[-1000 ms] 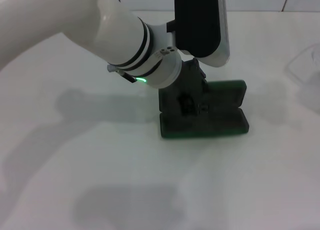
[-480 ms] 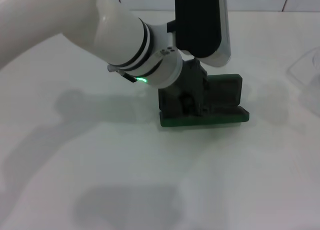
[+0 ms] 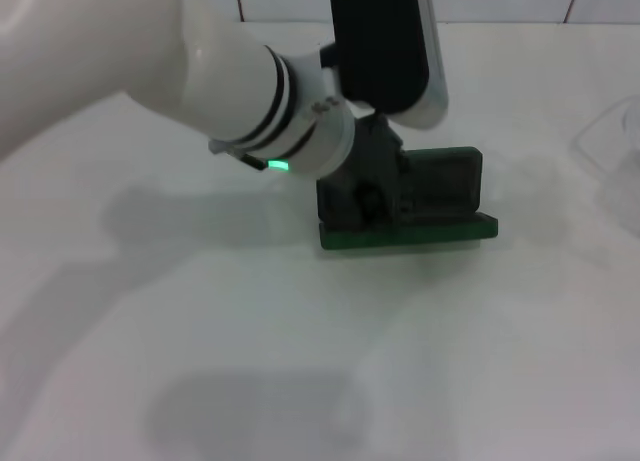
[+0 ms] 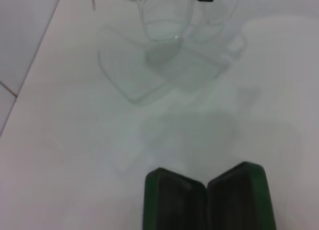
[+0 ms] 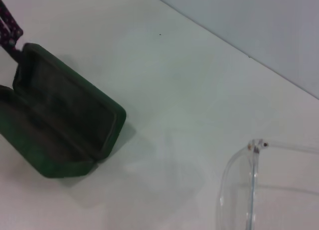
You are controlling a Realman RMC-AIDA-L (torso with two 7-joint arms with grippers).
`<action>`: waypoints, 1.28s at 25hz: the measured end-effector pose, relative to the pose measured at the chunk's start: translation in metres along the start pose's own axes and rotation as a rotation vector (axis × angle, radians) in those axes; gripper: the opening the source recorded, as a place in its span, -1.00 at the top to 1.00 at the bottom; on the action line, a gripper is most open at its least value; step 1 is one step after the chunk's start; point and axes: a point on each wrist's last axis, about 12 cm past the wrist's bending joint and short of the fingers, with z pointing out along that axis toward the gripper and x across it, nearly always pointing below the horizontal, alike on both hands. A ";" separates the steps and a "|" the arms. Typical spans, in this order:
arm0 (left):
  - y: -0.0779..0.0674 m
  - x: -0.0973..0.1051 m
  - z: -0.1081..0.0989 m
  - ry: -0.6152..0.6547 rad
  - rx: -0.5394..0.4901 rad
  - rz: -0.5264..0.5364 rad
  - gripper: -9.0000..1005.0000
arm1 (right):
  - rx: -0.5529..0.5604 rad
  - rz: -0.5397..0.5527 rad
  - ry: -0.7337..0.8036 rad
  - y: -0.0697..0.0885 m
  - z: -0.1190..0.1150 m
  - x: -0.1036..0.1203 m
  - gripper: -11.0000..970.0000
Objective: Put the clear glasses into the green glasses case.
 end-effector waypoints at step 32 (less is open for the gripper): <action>-0.035 0.021 0.020 -0.002 0.011 -0.036 0.89 | -0.020 0.011 0.006 0.001 0.001 -0.005 0.85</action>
